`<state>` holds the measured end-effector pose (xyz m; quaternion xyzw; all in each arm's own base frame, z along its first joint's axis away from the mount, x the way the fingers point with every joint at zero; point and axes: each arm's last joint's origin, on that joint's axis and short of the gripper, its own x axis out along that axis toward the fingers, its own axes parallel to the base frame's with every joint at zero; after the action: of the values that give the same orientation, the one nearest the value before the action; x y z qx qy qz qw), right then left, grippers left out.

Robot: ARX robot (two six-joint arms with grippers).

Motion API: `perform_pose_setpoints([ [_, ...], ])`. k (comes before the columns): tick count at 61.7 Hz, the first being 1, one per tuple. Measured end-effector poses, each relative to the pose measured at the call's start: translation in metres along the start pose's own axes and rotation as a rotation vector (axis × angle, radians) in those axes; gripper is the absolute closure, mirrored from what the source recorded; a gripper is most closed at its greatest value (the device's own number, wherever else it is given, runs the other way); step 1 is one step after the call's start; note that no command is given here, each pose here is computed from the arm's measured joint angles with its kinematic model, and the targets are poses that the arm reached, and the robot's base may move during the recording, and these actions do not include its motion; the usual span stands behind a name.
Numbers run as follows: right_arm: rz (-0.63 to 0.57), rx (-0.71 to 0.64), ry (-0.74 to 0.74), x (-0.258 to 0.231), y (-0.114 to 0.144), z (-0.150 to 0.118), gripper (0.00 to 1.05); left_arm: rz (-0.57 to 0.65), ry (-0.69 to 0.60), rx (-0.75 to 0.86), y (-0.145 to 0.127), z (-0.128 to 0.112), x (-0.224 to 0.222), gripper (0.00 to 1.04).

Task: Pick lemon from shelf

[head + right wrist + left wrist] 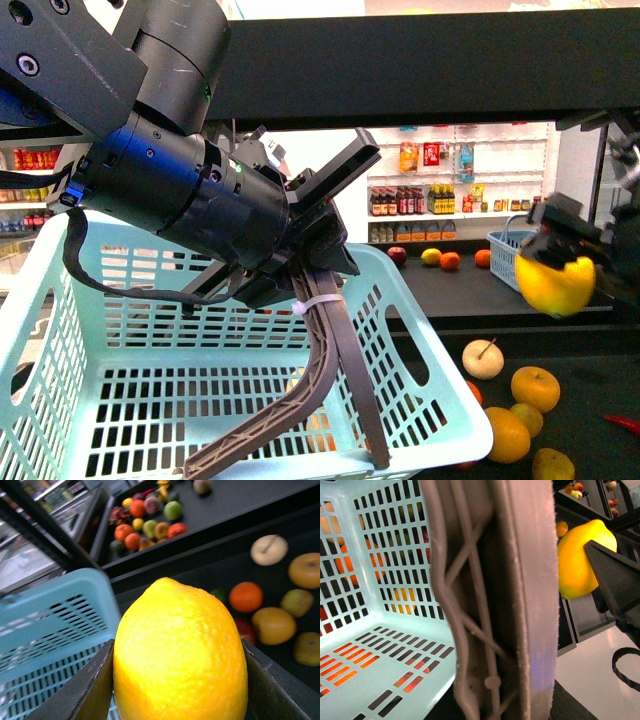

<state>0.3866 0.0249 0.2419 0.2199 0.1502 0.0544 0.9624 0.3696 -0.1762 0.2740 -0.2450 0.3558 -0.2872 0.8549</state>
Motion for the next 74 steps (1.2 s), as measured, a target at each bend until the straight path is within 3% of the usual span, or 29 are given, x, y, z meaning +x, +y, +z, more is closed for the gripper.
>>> perform_pose_setpoints([
  [7, 0.048, -0.017, 0.066, 0.006, 0.024, -0.018, 0.4, 0.0, 0.0, 0.0, 0.0, 0.0, 0.0, 0.9],
  [33, 0.112, -0.061, 0.21, 0.024, 0.074, -0.079, 0.4, -0.001, 0.0, 0.0, 0.0, 0.0, 0.0, 0.9],
  [44, 0.142, -0.061, 0.206, 0.029, 0.079, -0.088, 0.16, 0.014, -0.011, -0.005, 0.002, 0.002, -0.001, 0.9],
  [51, 0.174, -0.01, 0.165, 0.029, 0.075, -0.079, 0.01, 0.017, -0.018, -0.004, 0.002, 0.003, -0.002, 0.9],
  [63, 0.184, 0.102, 0.087, 0.023, 0.054, -0.049, 0.02, 0.006, -0.008, -0.004, 0.001, 0.002, -0.001, 0.9],
  [74, -0.001, 0.227, -0.046, 0.02, -0.012, -0.017, 0.02, 0.001, -0.005, -0.004, 0.001, 0.002, 0.0, 0.9],
])
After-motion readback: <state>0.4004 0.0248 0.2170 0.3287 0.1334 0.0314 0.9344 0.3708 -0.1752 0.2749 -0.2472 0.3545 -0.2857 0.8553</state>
